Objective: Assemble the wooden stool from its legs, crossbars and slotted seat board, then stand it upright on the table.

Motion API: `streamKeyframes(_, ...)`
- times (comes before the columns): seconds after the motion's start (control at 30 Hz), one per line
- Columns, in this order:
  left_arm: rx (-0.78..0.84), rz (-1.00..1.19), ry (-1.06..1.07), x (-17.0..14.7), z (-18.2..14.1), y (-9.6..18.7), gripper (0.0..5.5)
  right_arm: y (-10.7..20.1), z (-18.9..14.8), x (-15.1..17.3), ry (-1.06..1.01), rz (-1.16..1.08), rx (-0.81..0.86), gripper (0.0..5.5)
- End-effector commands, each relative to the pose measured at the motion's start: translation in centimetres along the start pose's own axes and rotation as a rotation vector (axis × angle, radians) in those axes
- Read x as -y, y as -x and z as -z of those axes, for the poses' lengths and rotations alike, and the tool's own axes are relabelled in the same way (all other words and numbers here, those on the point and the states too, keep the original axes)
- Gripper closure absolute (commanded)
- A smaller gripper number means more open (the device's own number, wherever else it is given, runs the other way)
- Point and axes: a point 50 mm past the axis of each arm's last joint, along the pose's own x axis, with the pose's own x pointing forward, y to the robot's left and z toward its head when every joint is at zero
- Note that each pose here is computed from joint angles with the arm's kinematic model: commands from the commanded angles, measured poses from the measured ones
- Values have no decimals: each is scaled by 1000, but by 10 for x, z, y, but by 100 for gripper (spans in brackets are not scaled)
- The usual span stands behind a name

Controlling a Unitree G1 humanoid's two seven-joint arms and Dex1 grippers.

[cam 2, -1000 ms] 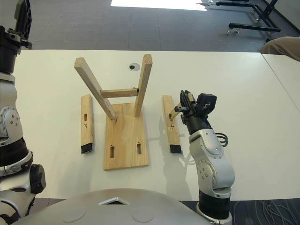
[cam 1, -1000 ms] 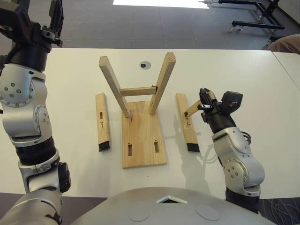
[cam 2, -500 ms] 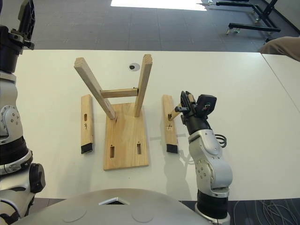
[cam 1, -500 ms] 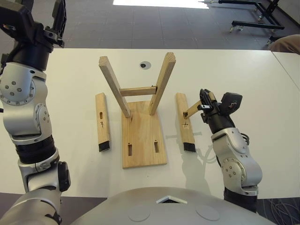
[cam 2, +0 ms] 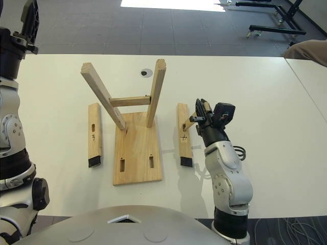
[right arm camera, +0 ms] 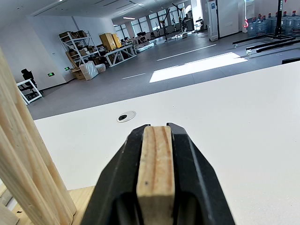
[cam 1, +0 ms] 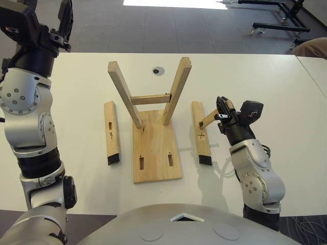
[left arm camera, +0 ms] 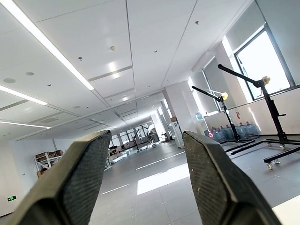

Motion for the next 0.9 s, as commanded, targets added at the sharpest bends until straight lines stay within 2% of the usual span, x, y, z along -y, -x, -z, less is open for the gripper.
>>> streamKeyframes(0.03, 7, 16, -19, 1, -2, -2, 272, -1, 3, 3, 8, 10, -14, 511)
streamKeyframes(0.5, -2, 12, -44, 5, -1, 5, 272, 0, 6, 7, 182, 12, -83, 511)
streamKeyframes(0.9, -1, -3, -48, 6, 1, 8, 272, -8, 11, 26, 301, -29, -143, 511)
